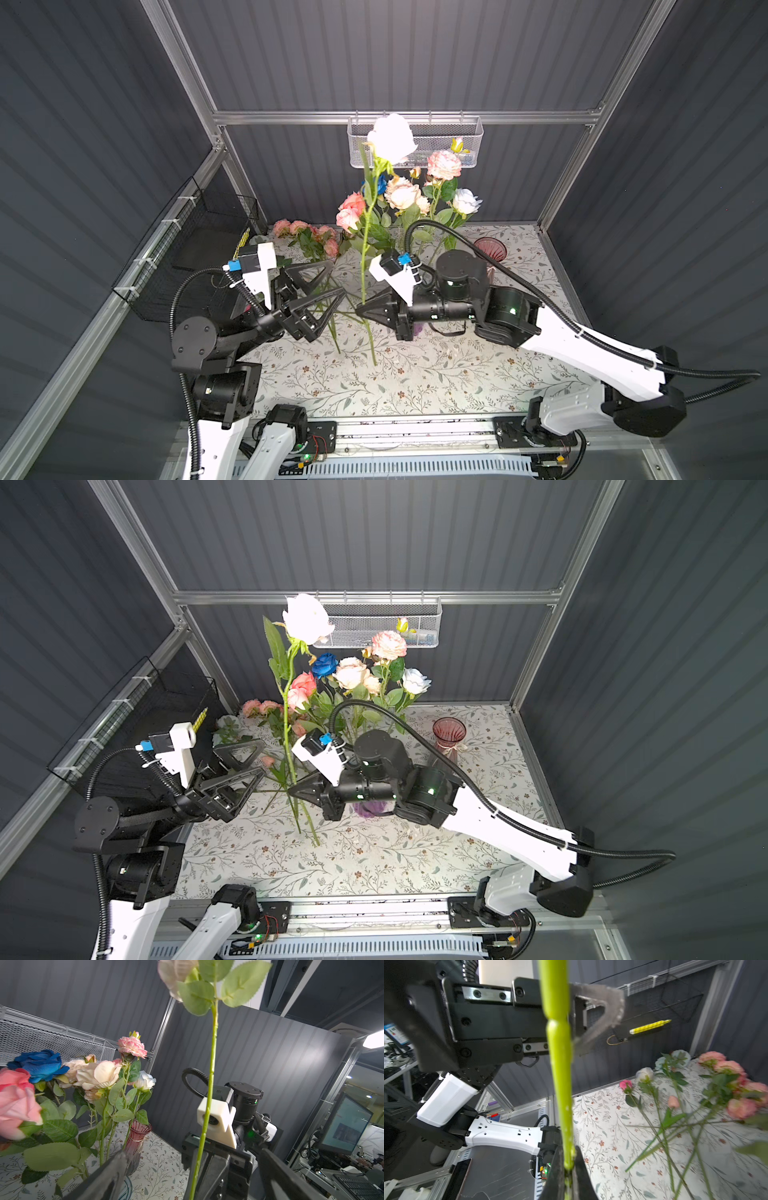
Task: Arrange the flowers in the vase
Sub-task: 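Carry the rose into the blue-purple vase with the right gripper and open it, then bring both grippers to the neck of the blue-purple vase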
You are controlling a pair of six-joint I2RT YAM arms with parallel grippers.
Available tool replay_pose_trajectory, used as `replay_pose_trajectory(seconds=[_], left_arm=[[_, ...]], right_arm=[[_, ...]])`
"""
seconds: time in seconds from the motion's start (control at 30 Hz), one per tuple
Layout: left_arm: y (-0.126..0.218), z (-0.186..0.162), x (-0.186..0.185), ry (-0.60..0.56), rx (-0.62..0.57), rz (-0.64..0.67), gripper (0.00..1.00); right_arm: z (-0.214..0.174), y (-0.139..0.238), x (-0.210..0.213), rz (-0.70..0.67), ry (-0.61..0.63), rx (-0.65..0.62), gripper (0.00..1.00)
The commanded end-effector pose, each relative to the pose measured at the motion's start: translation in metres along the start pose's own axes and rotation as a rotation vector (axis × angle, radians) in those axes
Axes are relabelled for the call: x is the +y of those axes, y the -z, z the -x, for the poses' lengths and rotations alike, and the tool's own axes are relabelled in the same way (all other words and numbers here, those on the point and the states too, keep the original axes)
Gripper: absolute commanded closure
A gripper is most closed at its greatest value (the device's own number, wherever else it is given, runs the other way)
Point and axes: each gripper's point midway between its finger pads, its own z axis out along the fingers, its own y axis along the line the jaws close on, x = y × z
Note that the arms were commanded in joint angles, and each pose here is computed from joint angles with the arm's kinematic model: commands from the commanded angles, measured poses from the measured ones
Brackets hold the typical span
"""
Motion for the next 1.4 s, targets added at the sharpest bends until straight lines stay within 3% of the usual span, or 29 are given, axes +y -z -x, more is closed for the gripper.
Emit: replay_pose_trajectory(seconds=[0.0, 0.17, 0.3, 0.5, 0.63, 0.87, 0.93, 1.0, 1.07, 1.2, 1.37], left_arm=[[0.01, 0.004, 0.014, -0.028, -0.056, 0.128, 0.0], [0.024, -0.014, 0.045, 0.009, -0.091, 0.268, 0.0], [0.027, -0.035, 0.065, 0.081, -0.069, 0.313, 0.0], [0.03, -0.058, 0.079, 0.154, -0.023, 0.344, 0.0], [0.033, -0.068, 0.085, 0.178, -0.009, 0.362, 0.01], [0.032, -0.077, 0.095, 0.202, 0.01, 0.375, 0.01], [0.03, -0.079, 0.098, 0.214, 0.017, 0.379, 0.0], [0.029, -0.082, 0.104, 0.227, 0.024, 0.393, 0.01], [0.029, -0.086, 0.11, 0.241, 0.032, 0.405, 0.01], [0.029, -0.101, 0.125, 0.289, 0.054, 0.437, 0.01], [0.03, -0.117, 0.137, 0.336, 0.077, 0.451, 0.03]], right_arm=[[0.028, 0.04, -0.021, -0.18, 0.082, -0.133, 1.0], [0.034, 0.073, -0.06, -0.433, 0.181, -0.187, 1.0], [0.044, 0.075, -0.094, -0.566, 0.25, -0.222, 1.0], [0.044, 0.067, -0.147, -0.639, 0.235, -0.263, 1.0], [0.019, 0.049, -0.169, -0.65, 0.208, -0.205, 1.0], [-0.064, 0.036, -0.192, -0.682, 0.055, -0.091, 1.0], [-0.082, 0.039, -0.192, -0.682, -0.008, -0.071, 0.82], [-0.096, 0.046, -0.189, -0.681, -0.063, -0.065, 0.58], [-0.1, 0.056, -0.182, -0.674, -0.096, -0.075, 0.42], [-0.104, 0.072, -0.165, -0.636, -0.167, -0.091, 0.32], [-0.116, 0.087, -0.15, -0.602, -0.233, -0.097, 0.29]])
